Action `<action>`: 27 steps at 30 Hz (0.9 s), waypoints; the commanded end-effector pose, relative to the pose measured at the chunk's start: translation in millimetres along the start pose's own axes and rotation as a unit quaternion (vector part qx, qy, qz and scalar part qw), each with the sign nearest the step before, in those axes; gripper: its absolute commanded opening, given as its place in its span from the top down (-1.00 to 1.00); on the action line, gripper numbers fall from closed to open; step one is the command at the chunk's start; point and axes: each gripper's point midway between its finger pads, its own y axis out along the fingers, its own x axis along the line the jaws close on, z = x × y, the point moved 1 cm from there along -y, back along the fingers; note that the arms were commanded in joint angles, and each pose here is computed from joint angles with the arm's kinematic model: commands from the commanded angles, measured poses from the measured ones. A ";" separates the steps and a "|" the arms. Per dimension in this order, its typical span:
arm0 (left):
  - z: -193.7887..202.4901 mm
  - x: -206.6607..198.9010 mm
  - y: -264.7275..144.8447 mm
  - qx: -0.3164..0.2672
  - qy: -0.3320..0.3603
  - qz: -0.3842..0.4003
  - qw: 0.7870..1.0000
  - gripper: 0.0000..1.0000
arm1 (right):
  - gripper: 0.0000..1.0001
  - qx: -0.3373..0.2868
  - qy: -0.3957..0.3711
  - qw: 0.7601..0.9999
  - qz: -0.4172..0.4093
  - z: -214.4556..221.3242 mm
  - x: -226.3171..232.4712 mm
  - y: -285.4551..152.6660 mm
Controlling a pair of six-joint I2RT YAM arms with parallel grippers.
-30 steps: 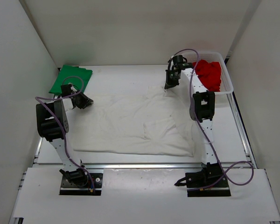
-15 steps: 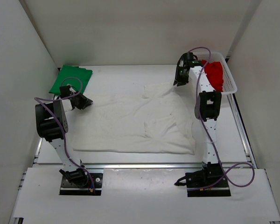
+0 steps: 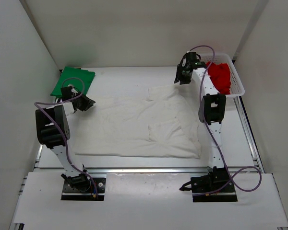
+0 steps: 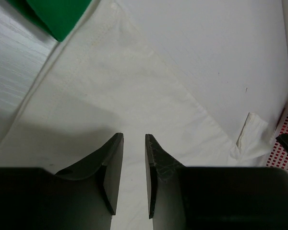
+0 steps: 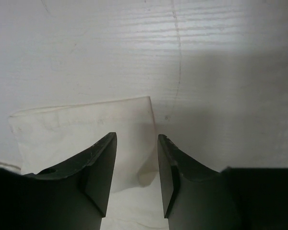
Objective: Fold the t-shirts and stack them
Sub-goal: Grap the side of the flattened tshirt furthest away from the robot with both arms
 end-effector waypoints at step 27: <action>-63.3 -9.3 -31.1 -0.081 0.066 -0.055 0.993 0.21 | 0.98 0.013 0.067 0.987 -0.143 7.0 33.1 52.0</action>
